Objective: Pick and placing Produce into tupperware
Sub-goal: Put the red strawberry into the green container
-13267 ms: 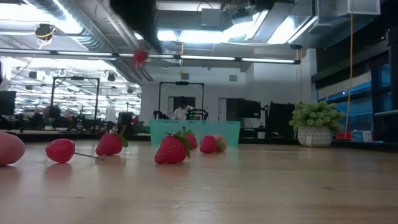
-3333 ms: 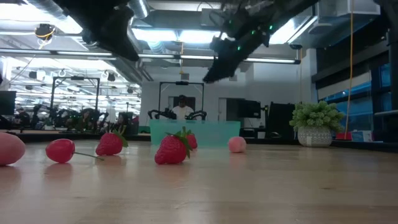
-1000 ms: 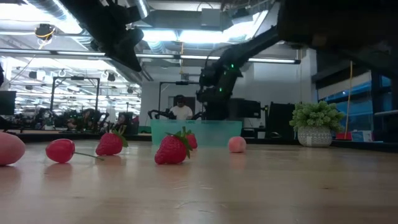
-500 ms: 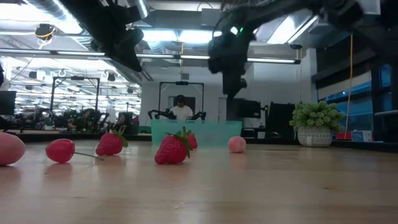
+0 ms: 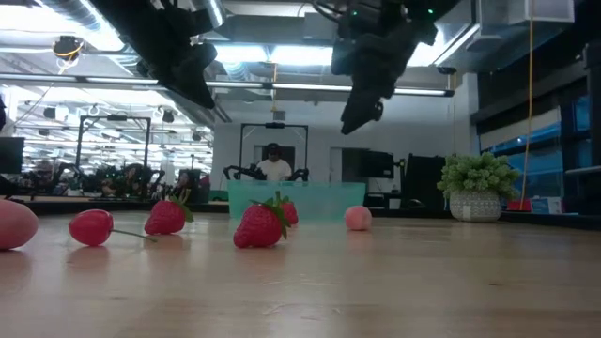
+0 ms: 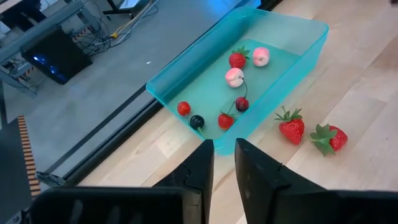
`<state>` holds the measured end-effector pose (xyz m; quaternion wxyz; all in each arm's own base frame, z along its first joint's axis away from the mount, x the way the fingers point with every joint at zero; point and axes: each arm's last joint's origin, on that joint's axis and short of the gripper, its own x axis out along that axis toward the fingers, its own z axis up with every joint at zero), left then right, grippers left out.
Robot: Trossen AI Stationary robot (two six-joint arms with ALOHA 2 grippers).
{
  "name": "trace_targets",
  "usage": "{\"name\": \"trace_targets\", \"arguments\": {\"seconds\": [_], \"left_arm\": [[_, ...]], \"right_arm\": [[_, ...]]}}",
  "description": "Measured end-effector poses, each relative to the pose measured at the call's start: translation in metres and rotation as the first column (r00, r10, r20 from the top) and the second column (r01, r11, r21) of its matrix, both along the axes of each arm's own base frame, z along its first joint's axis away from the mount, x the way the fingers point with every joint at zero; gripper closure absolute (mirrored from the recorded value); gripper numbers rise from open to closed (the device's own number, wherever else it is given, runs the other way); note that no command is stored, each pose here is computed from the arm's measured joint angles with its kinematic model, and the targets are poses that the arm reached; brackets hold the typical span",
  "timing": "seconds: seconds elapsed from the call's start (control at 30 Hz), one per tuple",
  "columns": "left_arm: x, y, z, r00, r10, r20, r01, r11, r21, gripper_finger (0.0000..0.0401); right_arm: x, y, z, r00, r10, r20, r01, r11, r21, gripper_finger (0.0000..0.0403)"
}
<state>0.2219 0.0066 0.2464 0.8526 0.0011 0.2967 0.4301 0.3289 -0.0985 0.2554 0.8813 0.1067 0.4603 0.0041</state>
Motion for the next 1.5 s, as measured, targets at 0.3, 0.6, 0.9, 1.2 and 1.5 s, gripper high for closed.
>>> {"name": "trace_targets", "arguments": {"seconds": [0.3,0.6,0.9,1.2,1.5], "left_arm": [[0.000,0.000,0.000,1.000,-0.001,-0.002,0.001,1.000,0.001,0.0362],[0.000,0.000,0.000,1.000,-0.001,-0.002,0.001,1.000,0.001,0.0376],[0.000,0.000,0.000,1.000,-0.001,-0.003,0.001,1.000,0.001,0.0387],[0.000,0.000,0.000,1.000,-0.001,-0.003,0.001,1.000,0.001,0.0396],[0.000,0.000,0.000,1.000,0.001,0.000,-0.001,1.000,0.000,0.0391]], "right_arm": [[0.006,0.024,-0.031,0.995,0.072,0.065,-0.071,0.997,-0.021,0.0194],[0.015,0.034,-0.027,0.981,0.118,0.151,-0.111,0.992,-0.058,0.0193],[0.018,0.034,-0.024,0.969,0.167,0.182,-0.145,0.981,-0.130,0.0129],[0.020,0.034,-0.027,0.973,0.136,0.186,-0.117,0.987,-0.112,0.0114],[0.046,0.026,-0.070,0.979,0.129,0.160,-0.098,0.978,-0.184,0.0114]]}}
